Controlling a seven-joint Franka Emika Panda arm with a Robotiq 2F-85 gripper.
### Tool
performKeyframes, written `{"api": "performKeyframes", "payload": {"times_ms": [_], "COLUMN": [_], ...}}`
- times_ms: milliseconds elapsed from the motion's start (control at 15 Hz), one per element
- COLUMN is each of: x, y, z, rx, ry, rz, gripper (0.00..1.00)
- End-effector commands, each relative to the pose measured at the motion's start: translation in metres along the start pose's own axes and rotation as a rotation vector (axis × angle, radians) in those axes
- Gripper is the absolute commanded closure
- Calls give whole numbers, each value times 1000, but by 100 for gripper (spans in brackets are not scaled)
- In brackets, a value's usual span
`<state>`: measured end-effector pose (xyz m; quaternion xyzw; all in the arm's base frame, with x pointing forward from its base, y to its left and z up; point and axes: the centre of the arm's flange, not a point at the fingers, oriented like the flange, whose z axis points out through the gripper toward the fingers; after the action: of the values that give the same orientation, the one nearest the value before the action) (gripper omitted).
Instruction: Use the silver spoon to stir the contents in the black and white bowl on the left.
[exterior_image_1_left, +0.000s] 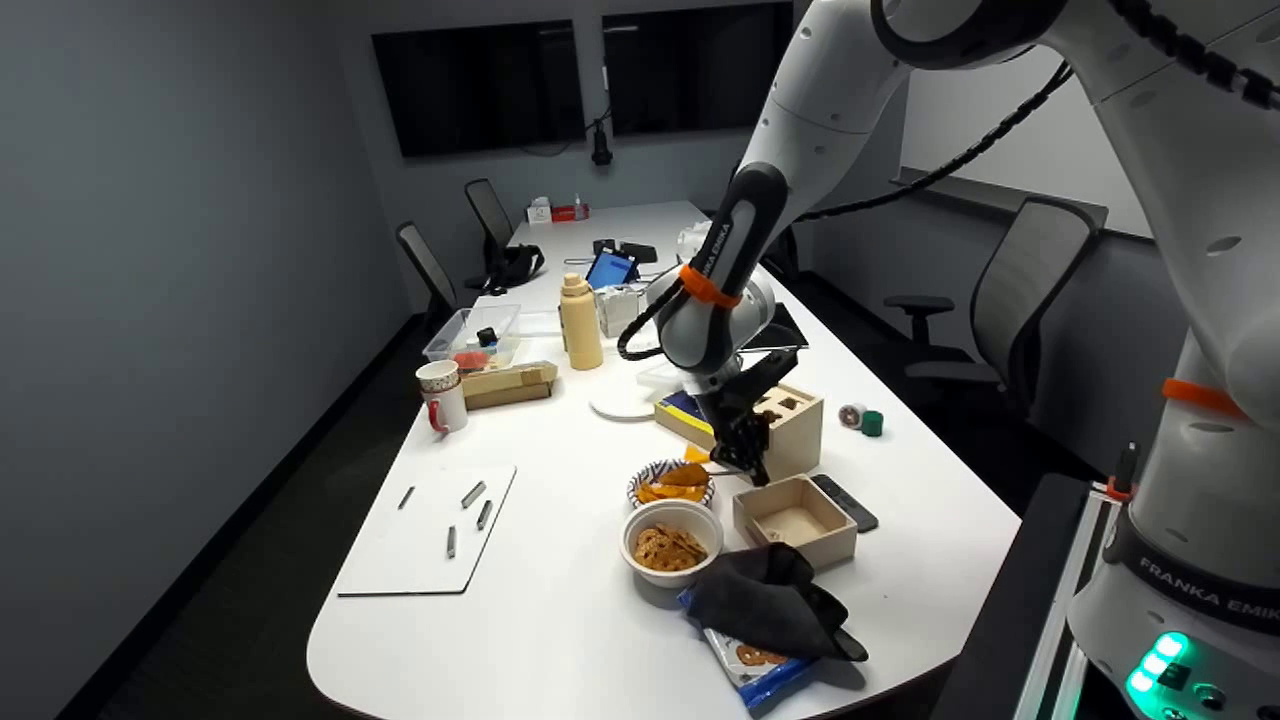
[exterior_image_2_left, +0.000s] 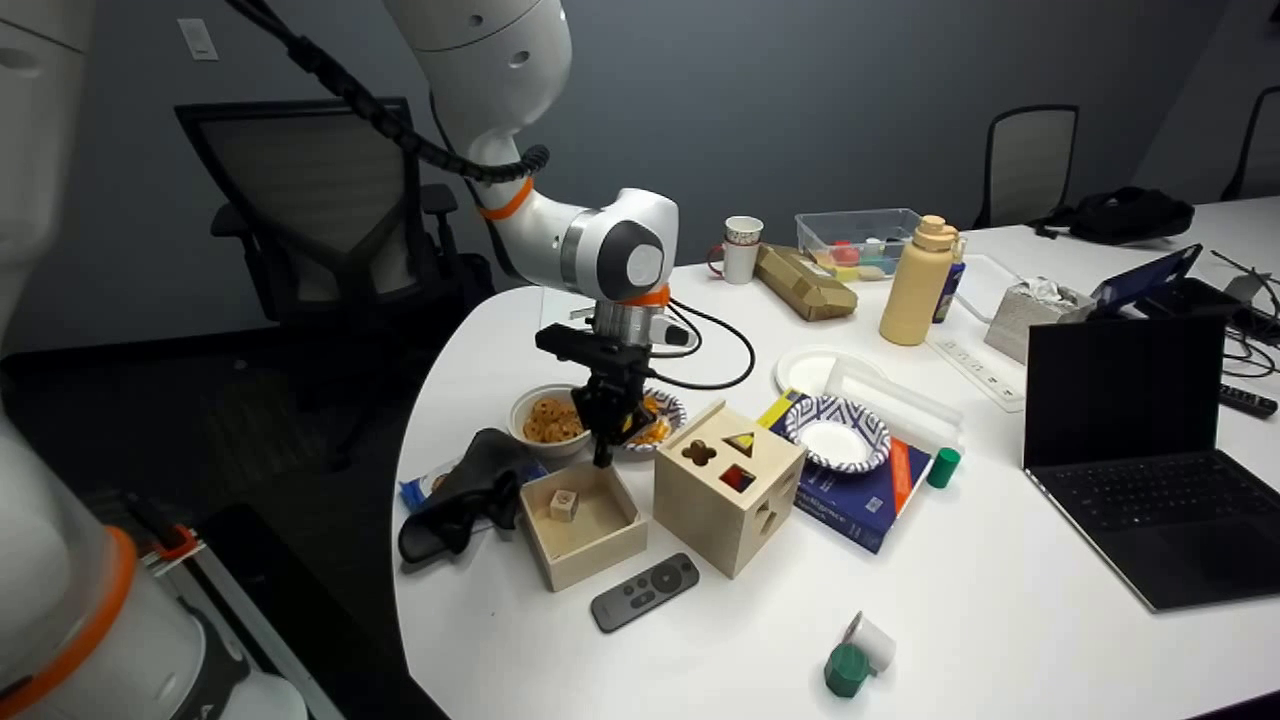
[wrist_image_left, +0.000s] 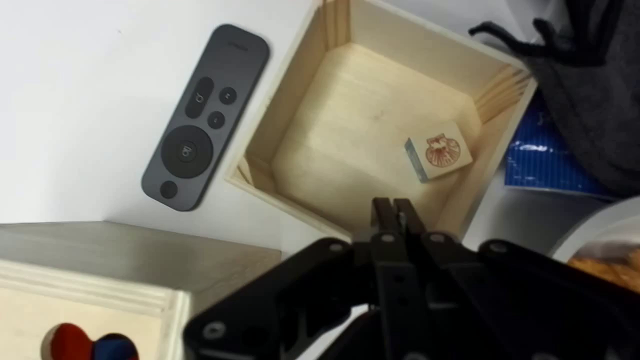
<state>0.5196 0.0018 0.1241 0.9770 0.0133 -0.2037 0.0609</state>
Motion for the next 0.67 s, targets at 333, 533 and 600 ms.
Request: {"api": "performKeyframes", "payload": {"times_ms": [333,533,600], "x": [-3,1,3], "y": [-43,-43,-41], "z": [1,4,4], "rx": [-176,-145,-142], "ry": [-159,-126,-114], "rz": [-117,-79,-61], "gripper": [99,99,99]}}
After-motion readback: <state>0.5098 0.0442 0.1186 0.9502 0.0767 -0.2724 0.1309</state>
